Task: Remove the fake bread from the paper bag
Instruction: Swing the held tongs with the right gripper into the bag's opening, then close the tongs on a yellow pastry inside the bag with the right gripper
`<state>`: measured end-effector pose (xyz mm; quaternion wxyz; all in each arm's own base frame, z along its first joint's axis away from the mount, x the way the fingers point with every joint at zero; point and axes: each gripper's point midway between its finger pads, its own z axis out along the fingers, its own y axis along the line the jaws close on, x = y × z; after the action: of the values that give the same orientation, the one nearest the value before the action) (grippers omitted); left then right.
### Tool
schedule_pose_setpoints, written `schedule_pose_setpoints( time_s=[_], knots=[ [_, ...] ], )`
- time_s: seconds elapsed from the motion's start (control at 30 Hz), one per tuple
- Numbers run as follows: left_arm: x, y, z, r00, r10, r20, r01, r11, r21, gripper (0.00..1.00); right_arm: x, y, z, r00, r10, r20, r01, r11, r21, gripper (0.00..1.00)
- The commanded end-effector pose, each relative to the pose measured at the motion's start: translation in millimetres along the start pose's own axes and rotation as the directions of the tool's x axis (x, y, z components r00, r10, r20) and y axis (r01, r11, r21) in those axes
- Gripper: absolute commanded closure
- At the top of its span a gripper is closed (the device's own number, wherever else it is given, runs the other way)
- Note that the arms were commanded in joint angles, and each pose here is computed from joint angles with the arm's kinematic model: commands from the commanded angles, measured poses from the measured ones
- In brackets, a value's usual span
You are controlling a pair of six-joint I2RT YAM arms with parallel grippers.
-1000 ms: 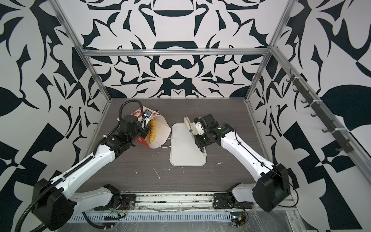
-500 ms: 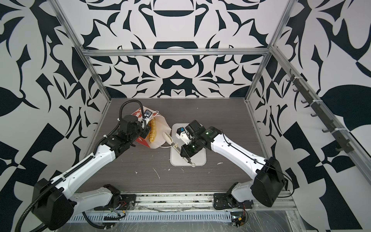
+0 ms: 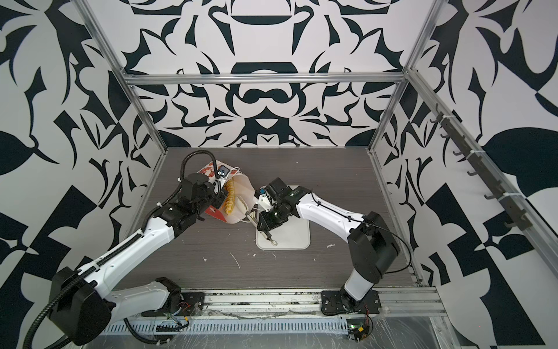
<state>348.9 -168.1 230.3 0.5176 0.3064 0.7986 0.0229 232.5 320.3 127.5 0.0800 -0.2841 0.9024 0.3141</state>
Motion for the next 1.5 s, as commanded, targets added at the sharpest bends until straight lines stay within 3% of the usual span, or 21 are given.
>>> schedule_pose_setpoints(
  time_s=[0.0, 0.6, 1.47],
  knots=[
    [-6.4, 2.7, -1.9, 0.999, -0.011, 0.03, 0.012, 1.0, -0.008, 1.0, -32.8, 27.8, -16.6, 0.994, -0.048, 0.103, 0.056, 0.996, -0.074, 0.76],
    [-1.3, 0.7, 3.3, 1.0, -0.006, 0.013, 0.006, 1.0, -0.005, 1.0, -48.2, 24.9, -1.2, 0.996, -0.048, 0.076, 0.054, 0.996, -0.075, 0.65],
    [0.9, 0.0, 7.6, 1.0, 0.003, -0.002, -0.003, 1.0, -0.006, 1.0, -60.6, 22.1, -33.0, 0.985, -0.091, 0.148, 0.086, 0.995, 0.041, 0.64]
  ],
)
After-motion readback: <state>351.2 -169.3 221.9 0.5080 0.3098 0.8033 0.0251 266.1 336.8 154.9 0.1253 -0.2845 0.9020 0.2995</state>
